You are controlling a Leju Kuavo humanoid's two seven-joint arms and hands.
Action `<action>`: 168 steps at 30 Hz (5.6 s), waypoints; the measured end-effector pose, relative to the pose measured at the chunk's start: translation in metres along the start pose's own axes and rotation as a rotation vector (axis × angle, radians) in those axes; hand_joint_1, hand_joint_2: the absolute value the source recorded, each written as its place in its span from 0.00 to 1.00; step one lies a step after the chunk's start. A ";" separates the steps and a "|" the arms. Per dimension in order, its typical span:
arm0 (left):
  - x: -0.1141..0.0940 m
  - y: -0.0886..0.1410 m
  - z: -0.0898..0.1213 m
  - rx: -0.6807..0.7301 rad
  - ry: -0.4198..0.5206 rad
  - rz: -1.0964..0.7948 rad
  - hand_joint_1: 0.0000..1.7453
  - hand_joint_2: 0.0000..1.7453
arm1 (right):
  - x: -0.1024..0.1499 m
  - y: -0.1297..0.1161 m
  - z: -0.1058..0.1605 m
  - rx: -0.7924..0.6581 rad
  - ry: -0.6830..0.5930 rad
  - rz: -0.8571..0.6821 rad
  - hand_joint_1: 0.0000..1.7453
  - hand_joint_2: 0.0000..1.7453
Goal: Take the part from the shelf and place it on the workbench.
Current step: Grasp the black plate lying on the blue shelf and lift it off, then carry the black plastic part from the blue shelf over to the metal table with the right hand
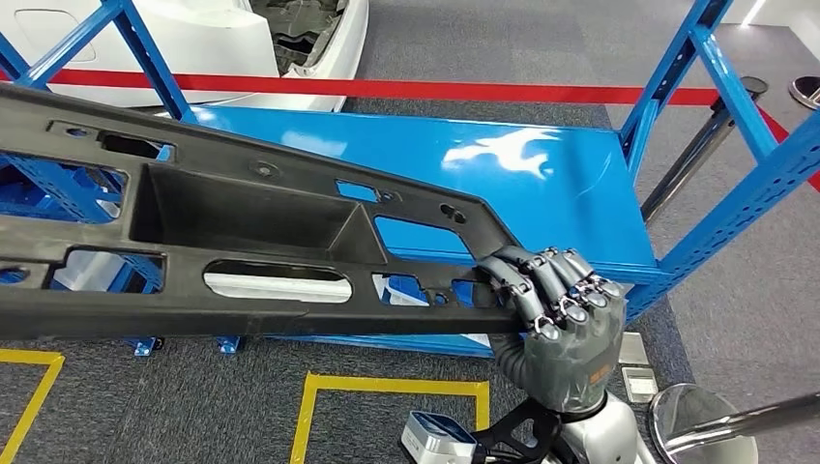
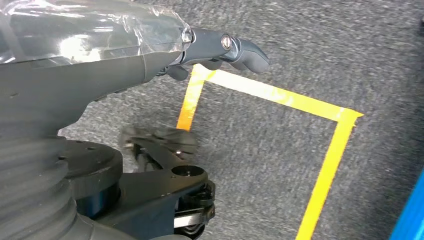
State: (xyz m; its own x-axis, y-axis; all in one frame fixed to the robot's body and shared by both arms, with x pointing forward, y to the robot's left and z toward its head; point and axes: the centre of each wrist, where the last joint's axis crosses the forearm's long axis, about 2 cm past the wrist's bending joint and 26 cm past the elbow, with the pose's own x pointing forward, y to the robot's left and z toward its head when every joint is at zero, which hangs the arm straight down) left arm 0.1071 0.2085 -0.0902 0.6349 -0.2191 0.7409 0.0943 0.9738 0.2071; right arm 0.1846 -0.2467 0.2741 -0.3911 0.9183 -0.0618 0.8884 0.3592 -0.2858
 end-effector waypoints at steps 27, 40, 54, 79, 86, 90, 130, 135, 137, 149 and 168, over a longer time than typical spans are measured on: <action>0.001 0.001 -0.002 0.002 -0.004 -0.008 0.00 1.00 | -0.001 0.001 -0.002 -0.005 0.027 0.002 1.00 1.00; 0.000 0.002 -0.001 0.006 -0.001 -0.009 0.00 1.00 | -0.002 0.003 -0.002 -0.003 0.045 0.002 1.00 1.00; 0.000 0.002 -0.001 0.006 -0.003 -0.009 0.00 1.00 | -0.002 0.005 -0.003 -0.002 0.065 0.002 1.00 1.00; -0.004 0.001 0.002 0.017 0.006 -0.005 0.00 1.00 | 0.002 0.009 0.001 0.063 0.373 -0.074 1.00 1.00; -0.002 0.001 0.000 0.011 -0.008 -0.008 0.00 1.00 | 0.000 0.007 0.003 0.076 0.360 -0.073 1.00 1.00; -0.001 0.001 0.000 0.009 -0.009 -0.007 0.00 1.00 | -0.001 0.007 0.004 0.080 0.353 -0.073 1.00 1.00; -0.005 0.003 0.002 0.016 0.005 -0.002 0.00 1.00 | 0.000 0.011 0.011 0.114 0.353 -0.070 1.00 1.00; -0.006 0.003 0.003 0.020 0.011 0.003 0.00 1.00 | 0.000 0.011 0.010 0.112 0.348 -0.069 1.00 1.00; -0.006 0.003 0.002 0.022 0.012 0.007 0.00 1.00 | -0.001 0.011 0.010 0.113 0.345 -0.068 1.00 1.00; -0.007 0.003 0.003 0.033 0.019 0.019 0.00 1.00 | -0.001 0.014 0.011 0.120 0.339 -0.068 1.00 1.00; -0.010 0.002 0.006 0.040 0.027 0.019 0.00 1.00 | 0.000 0.014 0.012 0.126 0.332 -0.073 1.00 1.00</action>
State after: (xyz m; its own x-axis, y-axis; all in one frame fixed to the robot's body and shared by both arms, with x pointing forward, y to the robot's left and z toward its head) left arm 0.0962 0.2124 -0.0936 0.6569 -0.1979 0.7276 0.0517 0.9745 0.2184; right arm 0.1939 -0.2437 0.2587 -0.3347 0.9024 0.2713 0.8162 0.4215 -0.3952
